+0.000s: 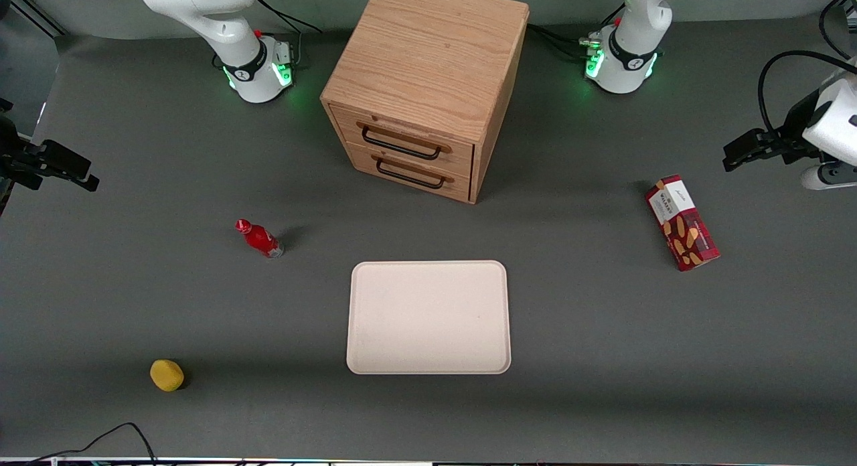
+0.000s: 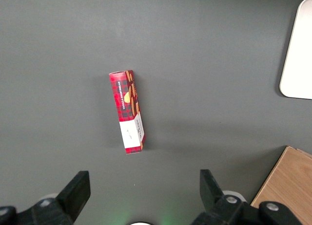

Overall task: Place red cookie box on tray
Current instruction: 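Move the left gripper down over the red plaid cookie box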

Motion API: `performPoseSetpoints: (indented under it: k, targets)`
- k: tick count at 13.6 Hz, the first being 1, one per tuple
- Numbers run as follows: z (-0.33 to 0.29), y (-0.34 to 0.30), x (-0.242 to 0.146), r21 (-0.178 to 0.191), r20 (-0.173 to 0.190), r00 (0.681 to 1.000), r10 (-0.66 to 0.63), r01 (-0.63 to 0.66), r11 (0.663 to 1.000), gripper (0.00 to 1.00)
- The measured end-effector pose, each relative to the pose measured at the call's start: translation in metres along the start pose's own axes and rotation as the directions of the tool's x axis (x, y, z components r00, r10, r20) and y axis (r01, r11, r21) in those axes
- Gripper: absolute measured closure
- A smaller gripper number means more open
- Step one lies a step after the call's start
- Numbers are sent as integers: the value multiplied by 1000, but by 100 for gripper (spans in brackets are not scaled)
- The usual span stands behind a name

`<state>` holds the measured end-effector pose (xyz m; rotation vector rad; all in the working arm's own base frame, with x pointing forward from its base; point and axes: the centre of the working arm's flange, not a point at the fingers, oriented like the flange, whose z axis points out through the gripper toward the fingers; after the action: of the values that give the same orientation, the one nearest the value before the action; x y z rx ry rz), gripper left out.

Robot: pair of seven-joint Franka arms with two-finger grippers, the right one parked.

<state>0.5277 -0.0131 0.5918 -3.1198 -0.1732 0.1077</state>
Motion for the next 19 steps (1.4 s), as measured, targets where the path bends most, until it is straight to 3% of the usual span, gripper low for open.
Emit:
performPoseSetpoints:
  k: [8,13,16,19]
  targets:
    - [-1,0,0,1,3,1000,4,-4,1000,0]
    - [9,-7,-4,12,72,997,-8,7,1000,0]
    - [49,-37,13,16,128,990,-63,61,998,0]
    - [111,-59,42,15,132,985,-107,106,994,0]
